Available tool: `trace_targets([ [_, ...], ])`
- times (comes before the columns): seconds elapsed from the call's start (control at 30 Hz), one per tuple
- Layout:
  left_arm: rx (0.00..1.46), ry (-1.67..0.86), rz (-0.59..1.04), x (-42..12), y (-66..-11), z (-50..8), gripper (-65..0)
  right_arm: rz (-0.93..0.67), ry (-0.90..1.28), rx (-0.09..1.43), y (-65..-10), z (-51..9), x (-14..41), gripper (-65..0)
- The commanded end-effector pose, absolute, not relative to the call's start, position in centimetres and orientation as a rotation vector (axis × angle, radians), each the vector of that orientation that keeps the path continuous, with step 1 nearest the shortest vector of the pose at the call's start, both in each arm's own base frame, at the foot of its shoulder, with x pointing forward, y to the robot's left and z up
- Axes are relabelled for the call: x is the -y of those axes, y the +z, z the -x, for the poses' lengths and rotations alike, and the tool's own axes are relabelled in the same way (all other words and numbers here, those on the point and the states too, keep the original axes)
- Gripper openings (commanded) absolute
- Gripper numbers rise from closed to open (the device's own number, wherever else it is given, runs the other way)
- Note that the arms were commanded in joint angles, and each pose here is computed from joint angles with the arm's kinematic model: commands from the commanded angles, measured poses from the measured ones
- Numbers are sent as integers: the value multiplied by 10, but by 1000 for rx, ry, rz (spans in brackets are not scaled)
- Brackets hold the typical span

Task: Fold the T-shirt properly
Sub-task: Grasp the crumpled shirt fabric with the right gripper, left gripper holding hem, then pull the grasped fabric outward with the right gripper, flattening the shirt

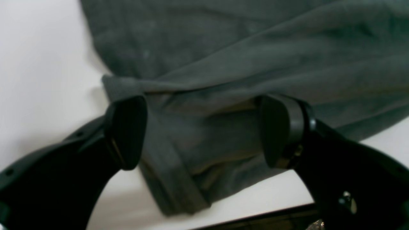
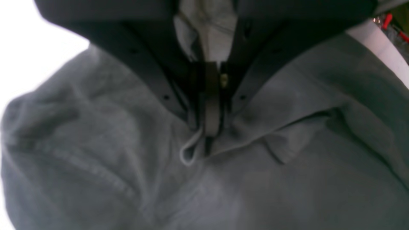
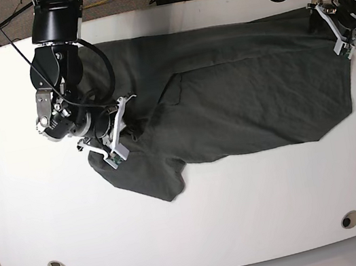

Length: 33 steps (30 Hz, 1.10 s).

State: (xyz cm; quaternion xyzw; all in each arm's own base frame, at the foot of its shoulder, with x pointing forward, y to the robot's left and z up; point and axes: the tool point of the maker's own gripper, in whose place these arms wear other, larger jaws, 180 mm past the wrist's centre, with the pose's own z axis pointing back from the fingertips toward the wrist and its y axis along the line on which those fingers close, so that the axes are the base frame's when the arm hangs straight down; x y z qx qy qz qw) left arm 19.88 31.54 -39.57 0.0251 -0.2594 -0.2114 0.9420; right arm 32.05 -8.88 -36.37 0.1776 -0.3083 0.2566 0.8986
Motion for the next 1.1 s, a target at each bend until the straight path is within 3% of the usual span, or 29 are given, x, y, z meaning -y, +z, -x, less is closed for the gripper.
trace_targets([
  [0.0, 559, -442, -68, -320, -386, -206, -139, -381, 545, 721, -339, -340, 81, -650],
  [0.2, 559, -442, -68, -320, -386, -206, -139, -384, 551, 766, -323, -356, 75, -650],
  [0.5, 557, -442, -69, -320, -386, -206, -139, -448, 498, 678, -356, -363, 74, -650],
  [0.8, 563, -443, -68, -319, -384, -207, -139, -418, 370, 712, -363, -377, 126, -273],
  [0.9, 568, -442, -67, -319, -383, -208, -139, -384, 308, 719, -361, -376, 155, -235],
  [1.07, 619, -479, -85, -311, -366, -218, -139, -276, 269, 694, -356, -355, 201, -235],
])
